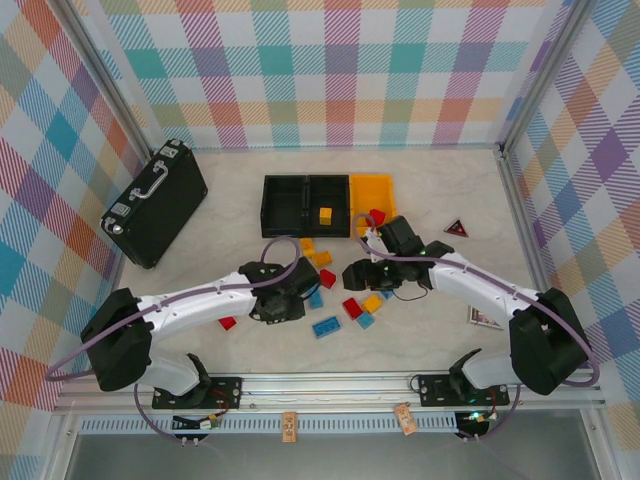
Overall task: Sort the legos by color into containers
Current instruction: Pick up the lego from the middle-left of the table, then place the lego in the container.
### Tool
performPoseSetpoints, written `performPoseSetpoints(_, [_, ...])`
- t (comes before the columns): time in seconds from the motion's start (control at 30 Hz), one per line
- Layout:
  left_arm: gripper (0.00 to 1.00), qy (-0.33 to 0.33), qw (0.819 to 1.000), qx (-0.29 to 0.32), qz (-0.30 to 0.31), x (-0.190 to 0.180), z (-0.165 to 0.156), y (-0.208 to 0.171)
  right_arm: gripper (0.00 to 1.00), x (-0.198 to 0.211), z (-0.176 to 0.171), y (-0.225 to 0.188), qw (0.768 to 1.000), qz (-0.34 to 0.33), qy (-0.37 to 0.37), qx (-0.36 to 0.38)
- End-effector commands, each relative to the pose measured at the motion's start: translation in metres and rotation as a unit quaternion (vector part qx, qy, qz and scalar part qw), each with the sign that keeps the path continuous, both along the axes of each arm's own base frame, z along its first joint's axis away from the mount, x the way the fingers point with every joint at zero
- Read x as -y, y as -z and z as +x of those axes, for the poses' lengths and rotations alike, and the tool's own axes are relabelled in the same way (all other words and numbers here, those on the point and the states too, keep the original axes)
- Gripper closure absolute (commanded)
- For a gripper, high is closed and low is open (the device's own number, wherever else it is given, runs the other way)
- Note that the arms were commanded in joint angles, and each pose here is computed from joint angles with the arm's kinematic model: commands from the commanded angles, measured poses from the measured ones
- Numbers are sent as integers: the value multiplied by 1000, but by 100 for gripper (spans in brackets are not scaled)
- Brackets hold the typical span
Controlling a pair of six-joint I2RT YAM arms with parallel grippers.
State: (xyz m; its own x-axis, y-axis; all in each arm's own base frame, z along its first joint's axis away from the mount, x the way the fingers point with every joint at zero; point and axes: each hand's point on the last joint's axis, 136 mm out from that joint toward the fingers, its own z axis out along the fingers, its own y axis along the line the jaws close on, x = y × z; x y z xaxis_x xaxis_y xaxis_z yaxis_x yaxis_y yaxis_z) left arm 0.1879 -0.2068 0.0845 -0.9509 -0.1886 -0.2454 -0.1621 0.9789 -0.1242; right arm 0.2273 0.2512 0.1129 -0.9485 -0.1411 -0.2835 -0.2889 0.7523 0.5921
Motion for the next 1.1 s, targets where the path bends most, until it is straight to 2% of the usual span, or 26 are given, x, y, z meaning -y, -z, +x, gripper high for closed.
performPoseSetpoints(0.0, [72, 7, 999, 37, 8, -9, 26, -29, 40, -1, 15, -18, 1000, 11, 19, 19])
performPoseSetpoints(0.27, [71, 7, 997, 81, 9, -15, 109, -62, 40, 8, 43, -31, 997, 11, 66, 33])
performPoseSetpoints(0.5, [71, 6, 996, 83, 16, -18, 178, -63, 40, 11, 53, -32, 996, 11, 87, 32])
performPoseSetpoints(0.67, [72, 0, 997, 74, 24, -21, 222, -50, 40, 14, 54, -30, 995, 8, 94, 32])
performPoseSetpoints(0.87, [71, -8, 998, 56, 32, -23, 254, -25, 40, 17, 54, -28, 995, 3, 100, 30])
performPoseSetpoints(1.07, [68, -15, 998, 50, 40, -28, 268, -10, 40, 20, 54, -29, 994, -2, 104, 35])
